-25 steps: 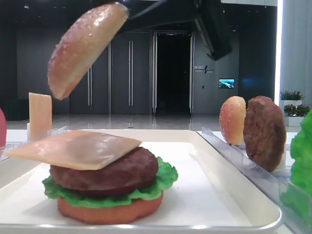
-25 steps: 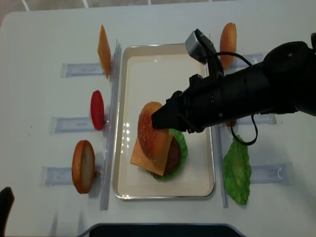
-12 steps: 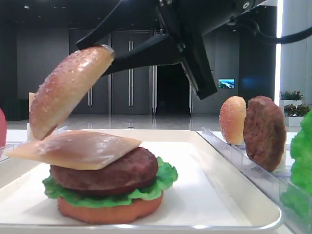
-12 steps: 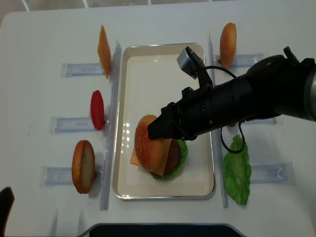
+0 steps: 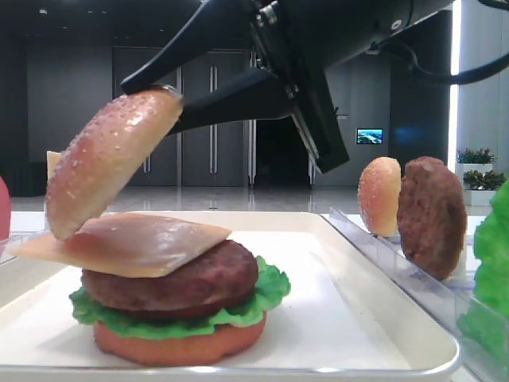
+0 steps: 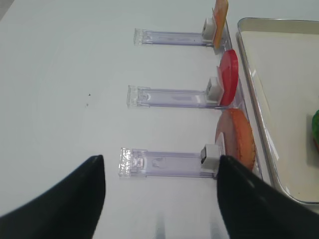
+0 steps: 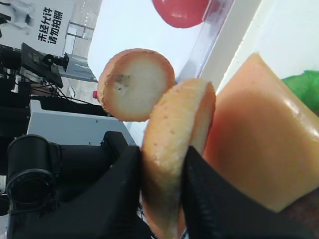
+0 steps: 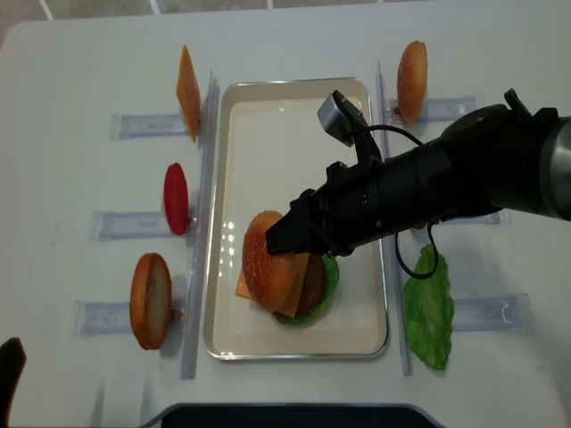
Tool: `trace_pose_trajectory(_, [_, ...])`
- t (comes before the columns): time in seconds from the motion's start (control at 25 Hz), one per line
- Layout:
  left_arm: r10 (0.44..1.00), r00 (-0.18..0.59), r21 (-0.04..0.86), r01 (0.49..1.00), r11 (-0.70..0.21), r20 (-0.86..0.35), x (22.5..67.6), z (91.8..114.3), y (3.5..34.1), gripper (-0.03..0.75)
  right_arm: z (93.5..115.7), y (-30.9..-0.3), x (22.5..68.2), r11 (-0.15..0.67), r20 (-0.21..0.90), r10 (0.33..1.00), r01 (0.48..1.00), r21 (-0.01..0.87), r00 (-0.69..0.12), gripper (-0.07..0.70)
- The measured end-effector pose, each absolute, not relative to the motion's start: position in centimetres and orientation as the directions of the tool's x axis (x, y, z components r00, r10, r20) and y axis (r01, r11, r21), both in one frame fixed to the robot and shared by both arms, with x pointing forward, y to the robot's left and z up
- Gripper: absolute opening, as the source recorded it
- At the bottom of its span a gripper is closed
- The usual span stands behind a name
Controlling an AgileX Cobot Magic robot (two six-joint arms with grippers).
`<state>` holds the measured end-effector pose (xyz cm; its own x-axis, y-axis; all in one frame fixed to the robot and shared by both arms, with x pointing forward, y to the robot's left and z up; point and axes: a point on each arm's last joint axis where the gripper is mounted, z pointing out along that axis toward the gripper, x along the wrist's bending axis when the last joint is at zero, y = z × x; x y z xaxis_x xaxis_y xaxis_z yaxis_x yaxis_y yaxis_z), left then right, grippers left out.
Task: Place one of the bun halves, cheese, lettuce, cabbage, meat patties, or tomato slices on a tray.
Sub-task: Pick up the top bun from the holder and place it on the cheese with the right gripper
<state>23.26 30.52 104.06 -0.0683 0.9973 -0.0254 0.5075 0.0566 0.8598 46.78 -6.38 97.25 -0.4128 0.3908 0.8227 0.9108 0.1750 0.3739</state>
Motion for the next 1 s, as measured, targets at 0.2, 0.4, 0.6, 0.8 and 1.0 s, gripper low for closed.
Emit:
trace_pose_trajectory(0.2, [0.997, -0.068, 0.86, 0.507, 0.057, -0.025, 23.26, 104.06, 30.52, 0.535, 97.23, -6.38, 46.78, 0.177, 0.821, 0.39, 0.909, 0.377, -0.416, 0.212])
trace_pose_trajectory(0.4, [0.997, -0.068, 0.86, 0.507, 0.057, -0.025, 23.26, 104.06, 30.52, 0.535, 97.23, -6.38, 46.78, 0.177, 0.821, 0.39, 0.909, 0.378, -0.417, 0.212])
trace_pose_trajectory(0.6, [0.997, -0.068, 0.86, 0.507, 0.057, -0.025, 23.26, 104.06, 30.52, 0.535, 97.12, -6.43, 46.69, 0.196, 0.812, 0.394, 0.903, 0.383, -0.43, 0.212])
trace_pose_trajectory(0.8, [0.997, -0.068, 0.86, 0.507, 0.057, -0.025, 23.26, 104.06, 30.52, 0.535, 97.0, -6.49, 46.68, 0.207, 0.802, 0.404, 0.898, 0.389, -0.44, 0.234])
trace_pose_trajectory(1.0, [0.997, -0.068, 0.86, 0.507, 0.057, -0.025, 23.26, 104.06, 30.52, 0.535, 96.8, -6.67, 46.89, 0.209, 0.773, 0.44, 0.889, 0.406, -0.457, 0.345])
